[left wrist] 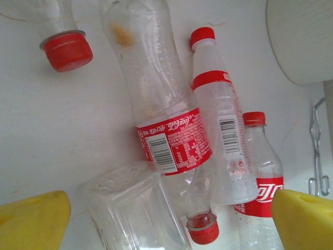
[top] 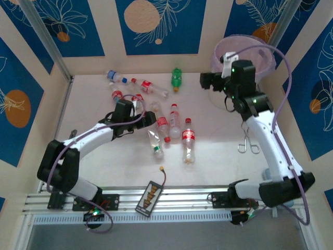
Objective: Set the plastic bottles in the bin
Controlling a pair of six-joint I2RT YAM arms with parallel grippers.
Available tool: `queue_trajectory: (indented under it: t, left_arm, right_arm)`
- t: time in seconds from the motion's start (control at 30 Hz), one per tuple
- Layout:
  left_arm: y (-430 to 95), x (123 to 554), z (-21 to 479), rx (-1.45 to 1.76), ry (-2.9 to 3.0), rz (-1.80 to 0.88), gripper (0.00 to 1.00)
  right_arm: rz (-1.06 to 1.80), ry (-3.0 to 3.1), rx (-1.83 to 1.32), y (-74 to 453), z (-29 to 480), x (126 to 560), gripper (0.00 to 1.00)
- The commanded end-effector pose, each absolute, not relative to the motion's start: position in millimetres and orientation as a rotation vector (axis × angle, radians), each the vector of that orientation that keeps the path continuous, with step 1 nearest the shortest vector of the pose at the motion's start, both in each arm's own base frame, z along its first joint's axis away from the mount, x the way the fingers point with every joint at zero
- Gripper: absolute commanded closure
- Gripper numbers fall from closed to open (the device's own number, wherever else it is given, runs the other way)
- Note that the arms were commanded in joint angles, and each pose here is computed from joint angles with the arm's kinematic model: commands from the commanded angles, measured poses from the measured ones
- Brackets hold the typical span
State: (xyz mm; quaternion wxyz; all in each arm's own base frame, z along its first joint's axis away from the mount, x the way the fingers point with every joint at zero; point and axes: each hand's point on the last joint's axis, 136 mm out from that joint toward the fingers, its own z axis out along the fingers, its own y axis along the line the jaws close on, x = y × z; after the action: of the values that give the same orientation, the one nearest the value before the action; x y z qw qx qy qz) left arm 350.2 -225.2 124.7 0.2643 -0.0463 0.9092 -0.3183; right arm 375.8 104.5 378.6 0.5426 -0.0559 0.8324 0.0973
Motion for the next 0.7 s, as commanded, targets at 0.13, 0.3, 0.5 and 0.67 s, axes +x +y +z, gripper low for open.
queue_trajectory:
  t: [0.13,0.3,0.5,0.67]
  left_arm:
    - [-237.1,354.4,106.7,-0.126,2.502,-0.801,0.02]
    - [-241.8,340.0,82.6,-0.086,2.586,-0.691,0.03]
    - [-237.4,332.6,62.5,-0.076,2.639,-0.582,0.06]
    - [-238.7,328.0,49.8,-0.077,2.661,-0.558,0.19]
  right_arm:
    - [0.475,2.152,-0.130,126.8,323.8,312.1,0.01]
    - [0.500,2.256,-0.085,121.7,287.4,287.2,0.01]
    - [0.571,2.292,-0.012,122.9,259.5,274.2,0.01]
    - [0.602,2.320,-0.002,127.9,245.5,273.5,0.01]
